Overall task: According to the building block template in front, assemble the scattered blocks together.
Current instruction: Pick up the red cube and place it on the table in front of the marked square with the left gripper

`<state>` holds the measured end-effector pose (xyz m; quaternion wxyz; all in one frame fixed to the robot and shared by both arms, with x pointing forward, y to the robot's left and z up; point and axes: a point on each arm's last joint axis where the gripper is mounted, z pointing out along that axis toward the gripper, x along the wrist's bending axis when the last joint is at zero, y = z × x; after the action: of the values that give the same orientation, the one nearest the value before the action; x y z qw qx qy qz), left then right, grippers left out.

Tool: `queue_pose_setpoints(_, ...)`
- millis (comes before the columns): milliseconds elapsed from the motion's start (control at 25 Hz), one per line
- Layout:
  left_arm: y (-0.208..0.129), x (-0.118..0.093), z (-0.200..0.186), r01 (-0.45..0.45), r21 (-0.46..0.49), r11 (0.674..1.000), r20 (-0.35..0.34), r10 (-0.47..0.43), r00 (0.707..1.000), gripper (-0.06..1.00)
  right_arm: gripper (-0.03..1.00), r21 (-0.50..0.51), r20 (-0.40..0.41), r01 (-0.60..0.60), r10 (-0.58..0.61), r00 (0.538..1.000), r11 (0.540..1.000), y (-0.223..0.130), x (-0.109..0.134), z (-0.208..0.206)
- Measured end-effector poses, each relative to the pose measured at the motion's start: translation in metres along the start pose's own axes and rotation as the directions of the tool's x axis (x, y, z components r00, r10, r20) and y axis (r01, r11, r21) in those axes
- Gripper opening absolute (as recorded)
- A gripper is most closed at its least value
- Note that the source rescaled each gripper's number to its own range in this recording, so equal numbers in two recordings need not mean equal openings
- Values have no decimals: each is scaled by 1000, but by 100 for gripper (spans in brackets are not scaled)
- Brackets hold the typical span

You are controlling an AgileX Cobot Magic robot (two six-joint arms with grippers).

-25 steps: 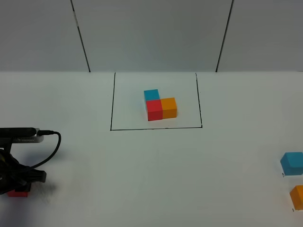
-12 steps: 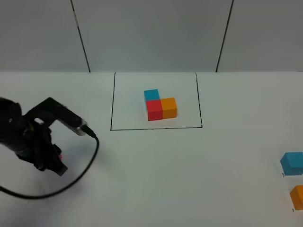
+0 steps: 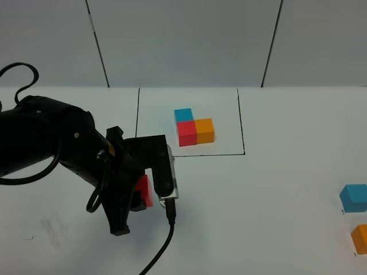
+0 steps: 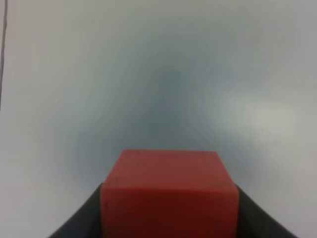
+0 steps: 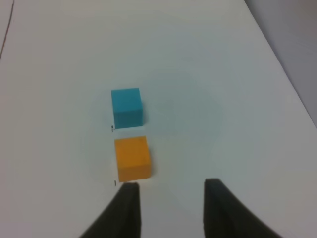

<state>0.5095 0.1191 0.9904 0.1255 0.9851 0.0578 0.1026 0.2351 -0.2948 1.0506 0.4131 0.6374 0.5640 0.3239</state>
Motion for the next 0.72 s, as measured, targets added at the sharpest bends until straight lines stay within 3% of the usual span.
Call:
queue_pose_setpoints(360,12,-16,51,-39,72,997,112,31,993,0,0,0,0,-1,1,1000,1000,0,0,0)
queue_pose_setpoints(720,13,-21,95,-44,103,994,141,29,990,0,0,0,0,0,0,1000,1000,0,0,0)
